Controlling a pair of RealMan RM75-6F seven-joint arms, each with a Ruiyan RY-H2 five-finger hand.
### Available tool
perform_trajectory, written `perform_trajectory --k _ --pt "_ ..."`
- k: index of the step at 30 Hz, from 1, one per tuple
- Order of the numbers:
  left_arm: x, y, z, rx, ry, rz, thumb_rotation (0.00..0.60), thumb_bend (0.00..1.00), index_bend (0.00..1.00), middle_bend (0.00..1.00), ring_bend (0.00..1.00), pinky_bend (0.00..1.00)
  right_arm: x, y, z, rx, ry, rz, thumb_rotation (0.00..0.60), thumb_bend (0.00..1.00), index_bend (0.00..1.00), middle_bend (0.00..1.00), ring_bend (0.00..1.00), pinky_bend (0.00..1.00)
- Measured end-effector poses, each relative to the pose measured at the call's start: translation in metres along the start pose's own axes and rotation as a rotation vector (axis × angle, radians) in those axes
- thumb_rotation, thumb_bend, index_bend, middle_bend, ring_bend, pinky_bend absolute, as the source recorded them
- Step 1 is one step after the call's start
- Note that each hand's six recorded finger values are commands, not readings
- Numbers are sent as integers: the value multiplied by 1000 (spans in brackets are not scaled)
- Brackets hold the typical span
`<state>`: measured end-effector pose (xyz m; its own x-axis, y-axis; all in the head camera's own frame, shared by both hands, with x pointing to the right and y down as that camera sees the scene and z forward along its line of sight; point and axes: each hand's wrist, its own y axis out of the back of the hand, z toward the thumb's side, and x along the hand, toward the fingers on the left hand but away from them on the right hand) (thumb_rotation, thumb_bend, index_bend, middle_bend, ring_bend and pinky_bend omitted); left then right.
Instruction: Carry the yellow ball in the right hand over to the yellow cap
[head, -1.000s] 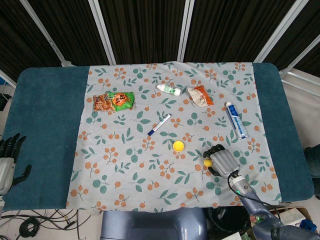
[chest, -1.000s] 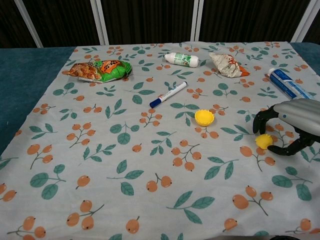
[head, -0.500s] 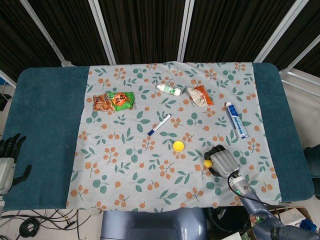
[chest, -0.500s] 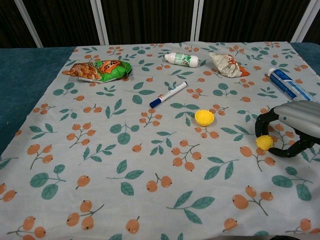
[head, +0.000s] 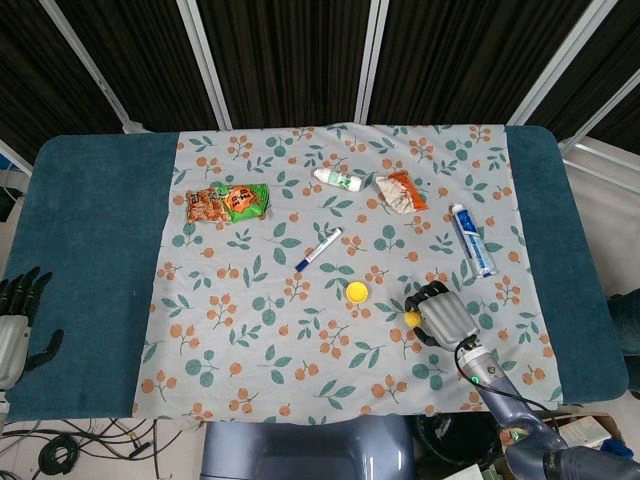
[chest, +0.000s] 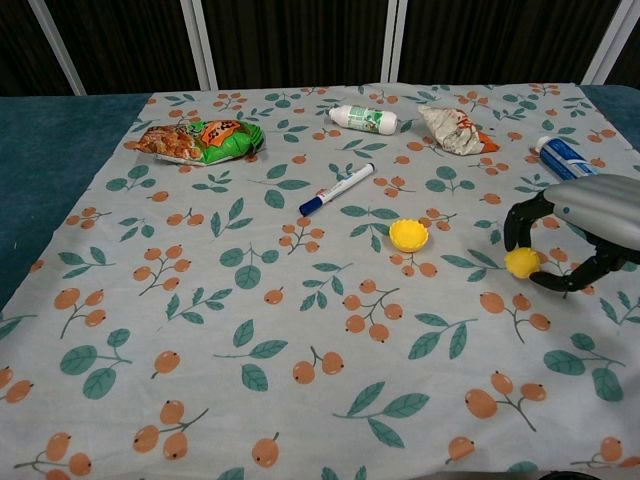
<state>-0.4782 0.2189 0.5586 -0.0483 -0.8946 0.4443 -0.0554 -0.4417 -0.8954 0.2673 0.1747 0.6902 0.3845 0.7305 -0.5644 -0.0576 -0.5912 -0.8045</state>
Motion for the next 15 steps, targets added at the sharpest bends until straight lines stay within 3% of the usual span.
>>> perform_trajectory --k 6,15 --pt "0 1 0 -4 1 1 600 373 26 0 0 0 -16 31 14 15 33 -33 600 308 484 437 269 196" --pt "0 1 -1 -8 2 -1 600 372 26 0 0 0 -53 49 44 29 80 1 600 308 484 437 269 197"
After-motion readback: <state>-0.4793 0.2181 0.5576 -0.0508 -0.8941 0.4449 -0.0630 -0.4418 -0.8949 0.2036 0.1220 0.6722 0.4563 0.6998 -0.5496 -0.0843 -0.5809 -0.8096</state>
